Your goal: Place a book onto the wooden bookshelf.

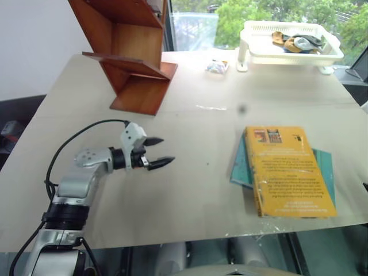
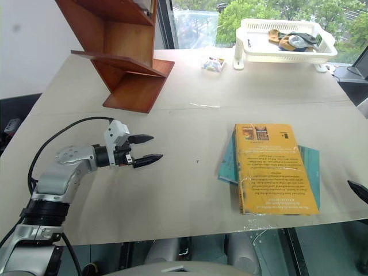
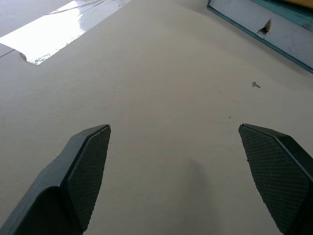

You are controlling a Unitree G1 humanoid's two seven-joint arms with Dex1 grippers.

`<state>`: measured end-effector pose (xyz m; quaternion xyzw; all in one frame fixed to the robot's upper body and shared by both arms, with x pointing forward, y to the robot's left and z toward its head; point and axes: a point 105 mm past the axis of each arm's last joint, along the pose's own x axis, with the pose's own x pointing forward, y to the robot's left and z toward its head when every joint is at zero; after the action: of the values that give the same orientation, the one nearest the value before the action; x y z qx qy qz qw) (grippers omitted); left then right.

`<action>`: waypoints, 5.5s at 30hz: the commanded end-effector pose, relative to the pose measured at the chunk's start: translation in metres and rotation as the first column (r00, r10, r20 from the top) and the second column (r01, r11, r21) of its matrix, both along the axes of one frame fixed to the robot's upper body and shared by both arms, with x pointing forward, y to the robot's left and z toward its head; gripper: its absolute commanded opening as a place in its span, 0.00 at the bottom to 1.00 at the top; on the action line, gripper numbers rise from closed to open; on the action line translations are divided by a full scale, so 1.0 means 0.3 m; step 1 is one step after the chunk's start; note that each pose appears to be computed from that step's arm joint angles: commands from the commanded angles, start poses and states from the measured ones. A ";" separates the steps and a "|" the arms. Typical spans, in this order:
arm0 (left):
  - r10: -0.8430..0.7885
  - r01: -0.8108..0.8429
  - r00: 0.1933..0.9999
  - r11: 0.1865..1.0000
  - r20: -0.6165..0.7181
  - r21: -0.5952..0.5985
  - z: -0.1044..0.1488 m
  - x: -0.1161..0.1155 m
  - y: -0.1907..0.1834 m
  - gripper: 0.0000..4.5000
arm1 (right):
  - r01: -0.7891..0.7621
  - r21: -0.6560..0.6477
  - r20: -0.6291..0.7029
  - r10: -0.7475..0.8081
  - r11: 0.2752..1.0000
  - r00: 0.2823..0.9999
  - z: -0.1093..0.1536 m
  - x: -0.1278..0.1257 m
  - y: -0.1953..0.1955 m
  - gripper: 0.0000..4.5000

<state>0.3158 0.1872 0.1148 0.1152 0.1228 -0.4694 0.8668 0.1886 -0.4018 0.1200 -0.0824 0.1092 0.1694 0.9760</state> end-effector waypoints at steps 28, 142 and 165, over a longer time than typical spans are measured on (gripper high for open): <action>-0.027 0.027 0.999 1.000 0.036 -0.011 0.046 -0.003 -0.005 0.99 | -0.025 -0.036 0.056 0.027 0.999 0.998 0.046 0.030 0.001 1.00; -0.624 0.352 0.708 0.718 -0.331 -0.600 0.331 0.014 -0.440 0.02 | -0.474 0.320 0.152 0.449 0.820 0.880 0.356 -0.221 0.506 1.00; -0.575 -0.160 0.391 0.727 0.719 0.668 0.862 0.132 -0.205 0.02 | -0.644 0.362 0.421 0.498 0.674 0.758 0.496 0.002 0.344 1.00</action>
<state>0.3586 0.1186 0.3563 0.6251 -0.2036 -0.4086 0.6331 0.1913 -0.2966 0.2639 0.1219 -0.1016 0.4727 0.8668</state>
